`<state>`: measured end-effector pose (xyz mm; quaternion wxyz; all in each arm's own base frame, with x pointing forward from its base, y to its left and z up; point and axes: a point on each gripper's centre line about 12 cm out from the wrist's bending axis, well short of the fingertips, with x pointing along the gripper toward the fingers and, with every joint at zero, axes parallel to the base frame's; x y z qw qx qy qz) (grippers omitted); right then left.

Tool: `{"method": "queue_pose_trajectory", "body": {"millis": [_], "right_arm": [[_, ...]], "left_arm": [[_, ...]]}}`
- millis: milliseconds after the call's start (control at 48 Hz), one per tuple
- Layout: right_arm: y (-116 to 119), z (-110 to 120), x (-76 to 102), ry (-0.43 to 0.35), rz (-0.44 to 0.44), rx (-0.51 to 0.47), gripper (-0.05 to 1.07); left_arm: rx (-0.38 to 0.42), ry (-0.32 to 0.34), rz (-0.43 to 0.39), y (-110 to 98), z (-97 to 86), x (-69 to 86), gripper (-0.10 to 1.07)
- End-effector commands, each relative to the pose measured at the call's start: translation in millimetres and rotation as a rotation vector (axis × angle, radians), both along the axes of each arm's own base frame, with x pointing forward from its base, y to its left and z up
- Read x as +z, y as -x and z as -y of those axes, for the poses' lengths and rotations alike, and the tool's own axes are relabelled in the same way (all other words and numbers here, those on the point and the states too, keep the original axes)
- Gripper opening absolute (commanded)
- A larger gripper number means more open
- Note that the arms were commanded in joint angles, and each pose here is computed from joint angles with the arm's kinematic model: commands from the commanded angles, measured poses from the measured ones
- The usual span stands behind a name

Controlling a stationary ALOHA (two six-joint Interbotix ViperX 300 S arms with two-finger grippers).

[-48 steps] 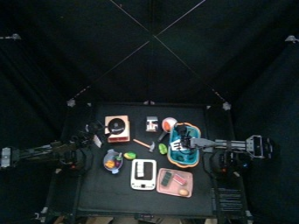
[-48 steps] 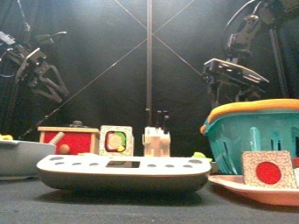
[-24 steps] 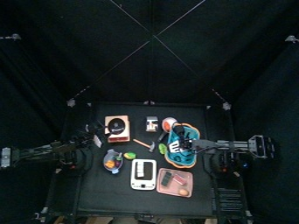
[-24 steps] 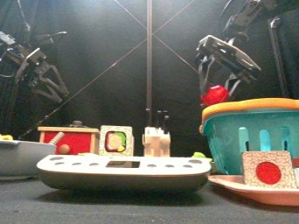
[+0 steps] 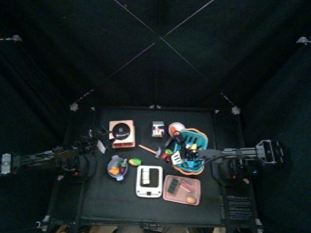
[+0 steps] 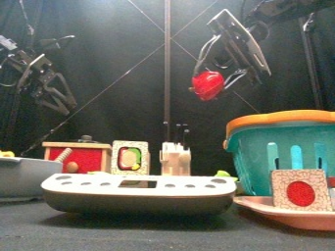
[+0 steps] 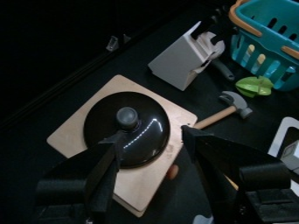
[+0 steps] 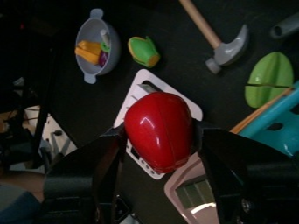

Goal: Place apple on stove

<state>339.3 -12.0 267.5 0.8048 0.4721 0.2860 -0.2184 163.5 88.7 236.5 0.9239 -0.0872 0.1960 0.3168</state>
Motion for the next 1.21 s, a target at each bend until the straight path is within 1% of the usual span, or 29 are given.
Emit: {"method": "queue_pose_trajectory", "body": {"millis": [0, 292, 521, 729, 938, 1188], "right_arm": [[-8.6, -10.4, 6.6, 0.003, 0.038, 0.036, 0.74], [-35.8, -43.8, -13.0, 0.006, -0.017, 0.125, 0.74], [-50.1, -59.3, -33.8, 0.009, -0.071, 0.159, 0.74], [-58.1, -62.3, -54.6, 0.011, -0.124, 0.163, 0.75], [-69.7, -61.2, -71.0, 0.024, -0.177, 0.158, 0.75], [-78.0, -57.9, -77.8, 0.055, -0.264, 0.144, 0.77]], "left_arm": [[-0.006, -0.008, 0.009, -2.0, -0.2, 4.6, 0.9], [-0.005, -0.007, 0.009, -2.0, -0.1, 4.6, 0.9], [-0.005, -0.005, 0.008, -1.8, 0.0, 3.9, 0.9], [-0.005, -0.006, 0.008, -1.8, -0.1, 4.0, 0.9], [-0.005, -0.006, 0.008, -1.8, -0.1, 4.0, 0.9], [-0.005, -0.005, 0.008, -1.8, 0.0, 3.9, 0.9]]}}
